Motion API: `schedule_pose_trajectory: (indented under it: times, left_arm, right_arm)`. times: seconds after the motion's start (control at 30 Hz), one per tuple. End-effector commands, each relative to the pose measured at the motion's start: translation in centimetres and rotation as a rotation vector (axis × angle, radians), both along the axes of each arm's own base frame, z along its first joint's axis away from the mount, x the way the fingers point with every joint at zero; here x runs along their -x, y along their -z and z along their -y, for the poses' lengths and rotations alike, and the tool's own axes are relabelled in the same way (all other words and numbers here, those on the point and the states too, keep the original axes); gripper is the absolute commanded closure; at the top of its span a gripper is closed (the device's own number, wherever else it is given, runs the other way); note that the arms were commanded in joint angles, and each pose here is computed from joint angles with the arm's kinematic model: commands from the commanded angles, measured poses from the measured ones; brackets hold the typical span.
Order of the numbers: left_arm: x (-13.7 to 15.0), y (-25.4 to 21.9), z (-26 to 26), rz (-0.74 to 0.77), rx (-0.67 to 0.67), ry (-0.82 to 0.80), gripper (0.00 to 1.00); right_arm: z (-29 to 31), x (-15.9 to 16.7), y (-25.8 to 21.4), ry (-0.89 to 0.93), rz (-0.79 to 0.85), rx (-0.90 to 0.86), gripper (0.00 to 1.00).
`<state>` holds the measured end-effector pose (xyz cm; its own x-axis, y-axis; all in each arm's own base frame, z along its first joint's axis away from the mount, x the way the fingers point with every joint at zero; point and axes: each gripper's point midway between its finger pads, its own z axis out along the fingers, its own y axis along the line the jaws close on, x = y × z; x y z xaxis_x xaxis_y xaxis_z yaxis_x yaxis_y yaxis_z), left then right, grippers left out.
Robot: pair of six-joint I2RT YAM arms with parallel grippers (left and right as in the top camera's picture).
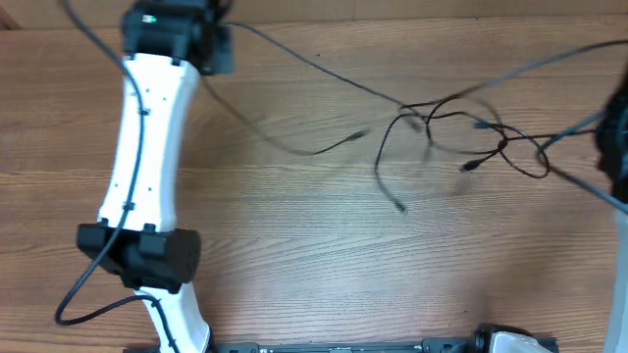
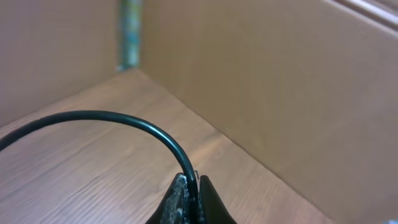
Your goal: Untangle cables
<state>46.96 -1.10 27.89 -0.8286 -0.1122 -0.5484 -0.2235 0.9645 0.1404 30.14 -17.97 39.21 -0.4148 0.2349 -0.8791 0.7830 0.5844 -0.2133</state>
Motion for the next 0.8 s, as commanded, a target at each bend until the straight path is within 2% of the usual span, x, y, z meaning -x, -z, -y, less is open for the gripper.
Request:
schedule_pose_trajectory:
  times: [0.0,0.2,0.4,0.63,0.77]
  left_arm:
    - [1.3,-2.7,-5.6,0.093,0.025,-0.219,0.96]
    - [2.6,-4.9,-7.8,0.147,0.174,-0.236,0.96]
    - [2.7,-5.6,-7.1,0.167,0.215,-0.196,0.96]
    - [1.6,-6.1,-0.3,0.165,0.373,0.045,0.96]
    - [1.2,-6.8,3.8,0.182,0.403,0.185,0.96]
  right_arm:
    - [1.8,1.1,-0.6,0.016,0.092,-0.080,0.96]
    - [2.2,0.5,0.3,-0.064,0.126,-0.187,0.96]
    - [1.8,0.1,0.6,-0.094,0.122,-0.204,0.96]
    - [-1.1,-1.7,1.6,-0.260,0.130,-0.328,0.96]
    - [-2.2,-2.1,2.2,-0.310,0.121,-0.374,0.96]
